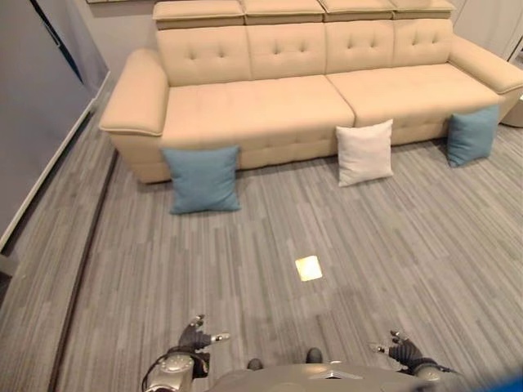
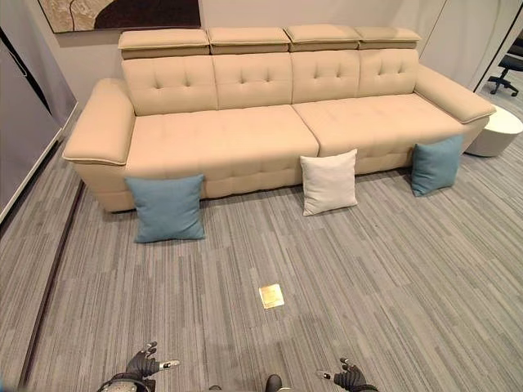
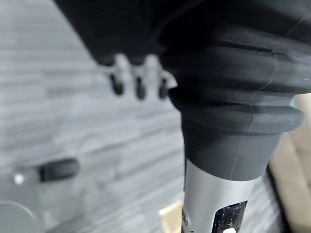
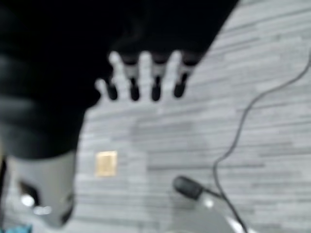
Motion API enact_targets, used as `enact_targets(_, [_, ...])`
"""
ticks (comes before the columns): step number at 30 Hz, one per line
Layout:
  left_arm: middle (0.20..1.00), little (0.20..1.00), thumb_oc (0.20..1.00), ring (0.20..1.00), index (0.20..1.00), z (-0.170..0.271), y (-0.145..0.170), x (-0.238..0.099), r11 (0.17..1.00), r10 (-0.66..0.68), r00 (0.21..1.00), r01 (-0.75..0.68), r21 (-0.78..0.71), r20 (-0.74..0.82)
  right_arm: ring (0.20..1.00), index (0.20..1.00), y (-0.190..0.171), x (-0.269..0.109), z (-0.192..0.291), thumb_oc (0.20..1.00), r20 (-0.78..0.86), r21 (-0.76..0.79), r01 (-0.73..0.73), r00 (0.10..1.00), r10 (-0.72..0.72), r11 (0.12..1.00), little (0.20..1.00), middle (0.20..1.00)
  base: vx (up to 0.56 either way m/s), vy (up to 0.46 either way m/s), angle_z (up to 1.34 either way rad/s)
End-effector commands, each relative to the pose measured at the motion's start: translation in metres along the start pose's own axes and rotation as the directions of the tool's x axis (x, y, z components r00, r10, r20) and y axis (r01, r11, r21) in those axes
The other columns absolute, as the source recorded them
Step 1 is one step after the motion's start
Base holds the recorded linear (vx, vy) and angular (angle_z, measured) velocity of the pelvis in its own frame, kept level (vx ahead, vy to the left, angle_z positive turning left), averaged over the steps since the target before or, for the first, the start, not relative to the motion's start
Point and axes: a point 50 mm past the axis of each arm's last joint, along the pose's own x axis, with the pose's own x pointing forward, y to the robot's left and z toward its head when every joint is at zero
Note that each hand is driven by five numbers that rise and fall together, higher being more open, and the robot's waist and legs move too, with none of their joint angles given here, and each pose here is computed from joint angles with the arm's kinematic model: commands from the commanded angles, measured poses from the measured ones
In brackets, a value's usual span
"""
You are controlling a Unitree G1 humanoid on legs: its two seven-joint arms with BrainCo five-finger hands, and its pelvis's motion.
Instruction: Pick up all the scattered cushions and arrange them neatly on the sofa.
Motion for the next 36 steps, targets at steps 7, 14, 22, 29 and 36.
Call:
enact_targets(7, [1.000,1.000,1.000,1.000,1.000,0.024,-0.010,0.008,1.000,-0.019,0.998,0.018,0.005,0.053,1.000,1.000,-0.009,0.006,0.025,1.000,0.060,-0.088,0.023,0.998,-0.018,0.996,1.000,1.000,-0.01,-0.057,0.16])
enact_targets(14, [1.000,1.000,1.000,1.000,1.000,0.044,-0.018,0.011,0.998,-0.050,0.993,0.046,0.040,0.110,1.000,1.000,-0.016,0.007,0.031,1.000,0.079,-0.076,0.051,0.996,-0.045,0.996,1.000,1.000,-0.06,-0.034,0.34])
enact_targets(22, [1.000,1.000,1.000,1.000,1.000,0.040,-0.016,0.010,0.998,-0.042,0.995,0.038,0.043,0.092,1.000,1.000,0.000,0.010,0.051,1.000,0.135,-0.114,0.007,0.991,0.009,0.993,1.000,1.000,0.10,0.104,0.35])
enact_targets(29, [1.000,1.000,1.000,1.000,1.000,0.053,-0.001,0.013,0.999,0.005,0.992,-0.011,0.045,0.130,1.000,1.000,0.008,0.010,0.077,1.000,0.220,-0.137,-0.022,0.974,0.052,0.990,1.000,1.000,0.11,0.123,0.13])
enact_targets(36, [1.000,1.000,1.000,1.000,1.000,0.052,-0.006,0.013,0.998,-0.009,0.992,0.000,0.067,0.124,1.000,1.000,0.008,0.009,0.071,1.000,0.214,-0.090,-0.033,0.975,0.051,0.995,1.000,1.000,0.12,-0.127,0.63])
